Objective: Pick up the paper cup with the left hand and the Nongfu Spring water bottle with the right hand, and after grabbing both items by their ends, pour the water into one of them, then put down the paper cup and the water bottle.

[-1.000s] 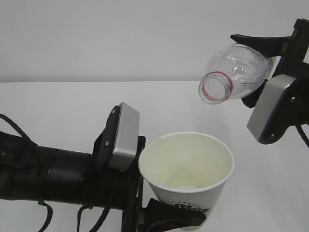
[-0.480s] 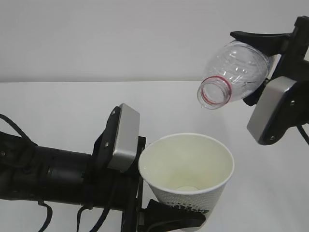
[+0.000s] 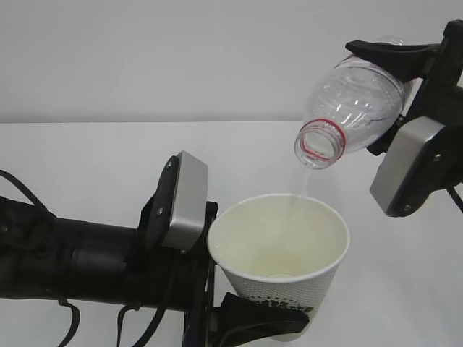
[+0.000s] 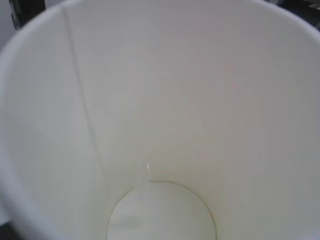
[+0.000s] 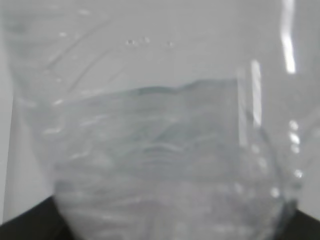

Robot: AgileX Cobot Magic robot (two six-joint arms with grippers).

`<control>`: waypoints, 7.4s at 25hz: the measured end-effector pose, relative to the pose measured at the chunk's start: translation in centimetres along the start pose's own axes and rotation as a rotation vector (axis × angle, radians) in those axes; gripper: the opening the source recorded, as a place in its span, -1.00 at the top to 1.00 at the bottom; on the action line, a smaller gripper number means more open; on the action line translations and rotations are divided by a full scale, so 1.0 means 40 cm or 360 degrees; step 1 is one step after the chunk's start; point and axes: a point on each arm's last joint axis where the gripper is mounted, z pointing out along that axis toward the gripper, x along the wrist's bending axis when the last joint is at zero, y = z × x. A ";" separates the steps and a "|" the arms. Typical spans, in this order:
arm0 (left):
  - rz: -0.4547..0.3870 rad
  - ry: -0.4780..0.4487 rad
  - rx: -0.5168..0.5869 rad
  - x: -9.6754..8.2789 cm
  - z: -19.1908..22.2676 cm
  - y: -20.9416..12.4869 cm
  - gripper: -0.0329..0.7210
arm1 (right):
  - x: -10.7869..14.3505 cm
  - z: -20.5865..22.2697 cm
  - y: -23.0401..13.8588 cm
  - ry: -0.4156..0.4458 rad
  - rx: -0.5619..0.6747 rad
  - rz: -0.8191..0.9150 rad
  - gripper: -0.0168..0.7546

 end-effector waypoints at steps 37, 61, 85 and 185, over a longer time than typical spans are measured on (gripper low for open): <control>-0.0017 0.0036 0.0009 0.005 0.000 -0.001 -0.41 | -0.012 0.000 0.005 -0.0081 -0.0038 -0.0006 -0.23; -0.0017 0.0034 0.0009 0.005 0.000 -0.001 -0.41 | -0.012 0.000 0.005 -0.0082 -0.0038 -0.0007 -0.23; -0.0017 0.0036 0.0013 0.005 0.000 -0.002 -0.41 | -0.013 0.000 0.006 -0.0094 -0.0044 -0.0007 -0.23; -0.0007 0.0010 0.0053 -0.013 0.015 -0.004 -0.41 | -0.017 -0.001 0.011 -0.0120 -0.0072 -0.0048 -0.23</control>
